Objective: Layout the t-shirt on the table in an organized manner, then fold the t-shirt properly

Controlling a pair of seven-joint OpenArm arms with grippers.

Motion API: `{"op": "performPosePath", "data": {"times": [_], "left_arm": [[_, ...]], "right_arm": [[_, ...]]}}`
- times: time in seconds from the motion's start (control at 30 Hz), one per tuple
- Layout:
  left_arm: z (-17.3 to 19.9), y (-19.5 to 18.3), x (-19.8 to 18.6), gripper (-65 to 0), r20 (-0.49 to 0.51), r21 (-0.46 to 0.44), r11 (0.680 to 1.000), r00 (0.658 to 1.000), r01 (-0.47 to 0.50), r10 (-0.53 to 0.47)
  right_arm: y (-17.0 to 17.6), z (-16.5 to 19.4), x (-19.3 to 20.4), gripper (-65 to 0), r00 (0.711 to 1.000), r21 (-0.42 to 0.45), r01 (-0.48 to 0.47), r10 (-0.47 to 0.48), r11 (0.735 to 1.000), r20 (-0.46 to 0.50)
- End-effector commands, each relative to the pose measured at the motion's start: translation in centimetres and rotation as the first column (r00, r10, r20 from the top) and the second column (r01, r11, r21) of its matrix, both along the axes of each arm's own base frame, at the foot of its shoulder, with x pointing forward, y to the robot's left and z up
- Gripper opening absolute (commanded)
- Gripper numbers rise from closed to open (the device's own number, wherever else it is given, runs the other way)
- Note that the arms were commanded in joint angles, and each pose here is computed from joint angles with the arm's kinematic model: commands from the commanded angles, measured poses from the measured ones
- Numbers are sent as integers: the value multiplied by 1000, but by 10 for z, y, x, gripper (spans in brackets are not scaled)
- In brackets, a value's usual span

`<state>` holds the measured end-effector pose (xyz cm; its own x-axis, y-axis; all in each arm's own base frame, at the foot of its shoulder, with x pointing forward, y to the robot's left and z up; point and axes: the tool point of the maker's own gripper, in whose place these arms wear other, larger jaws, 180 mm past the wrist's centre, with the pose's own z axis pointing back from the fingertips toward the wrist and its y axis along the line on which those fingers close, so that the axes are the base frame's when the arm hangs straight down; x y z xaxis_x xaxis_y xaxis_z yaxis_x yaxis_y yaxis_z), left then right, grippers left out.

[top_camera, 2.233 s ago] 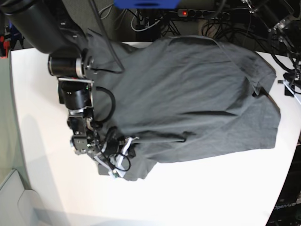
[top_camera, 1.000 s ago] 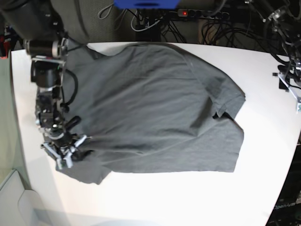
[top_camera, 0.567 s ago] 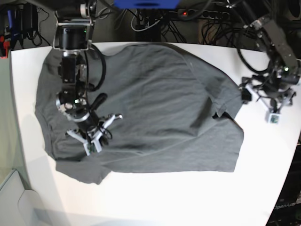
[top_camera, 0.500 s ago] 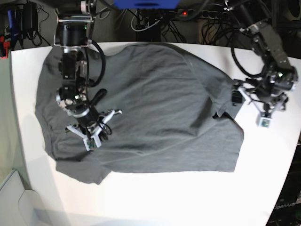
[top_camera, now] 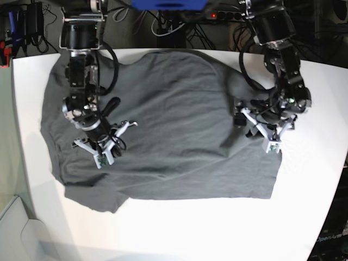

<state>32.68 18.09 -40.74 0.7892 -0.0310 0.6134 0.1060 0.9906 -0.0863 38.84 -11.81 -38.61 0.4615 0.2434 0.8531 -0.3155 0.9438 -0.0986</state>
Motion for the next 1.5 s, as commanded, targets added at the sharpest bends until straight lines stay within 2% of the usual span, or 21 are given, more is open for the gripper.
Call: {"op": "performPosePath", "data": {"times": [0.0,0.27,0.3,0.53,0.6,0.67,0.83,0.93,0.97,1.17,1.27,1.47], "left_arm": [[14,-1,12,0,55,-3,1000,998,4,-4],[23,2,9,0,76,20,1000,997,9,-10],[23,3,7,-36,76,26,1000,997,9,-11],[21,7,4,-430,68,36,999,998,-1,-2],[21,7,4,-514,68,36,999,998,-1,-2],[21,7,4,-560,68,36,999,998,-1,-2],[21,4,4,-553,68,28,1000,998,-2,0],[18,4,-4,-641,59,32,999,998,-1,-1],[21,4,-4,-650,69,37,999,998,-1,-1],[50,10,-19,-647,120,103,995,993,-3,-10],[67,25,-28,-647,158,136,990,987,-44,22],[65,45,-60,-647,140,154,982,986,-111,90]], "right_arm": [[0,19,11,-610,998,10,-2,1,1000,62],[-1,20,13,-610,998,9,-3,3,1000,65],[-1,20,13,-610,998,9,-3,3,1000,65],[-1,20,13,-610,998,9,-3,2,1000,64],[-1,20,13,-610,998,9,-3,2,1000,64],[-1,20,13,-610,998,9,-3,2,1000,64],[-1,17,10,-610,998,9,-3,2,1000,58],[-1,17,10,-610,998,8,-3,2,1000,56],[-4,17,10,-610,998,2,-2,2,1000,56],[-6,16,9,-610,999,-3,-2,2,1000,54],[-4,16,9,-610,999,2,-2,2,1000,55],[6,3,6,-610,1000,28,-5,5,1000,18]]}}
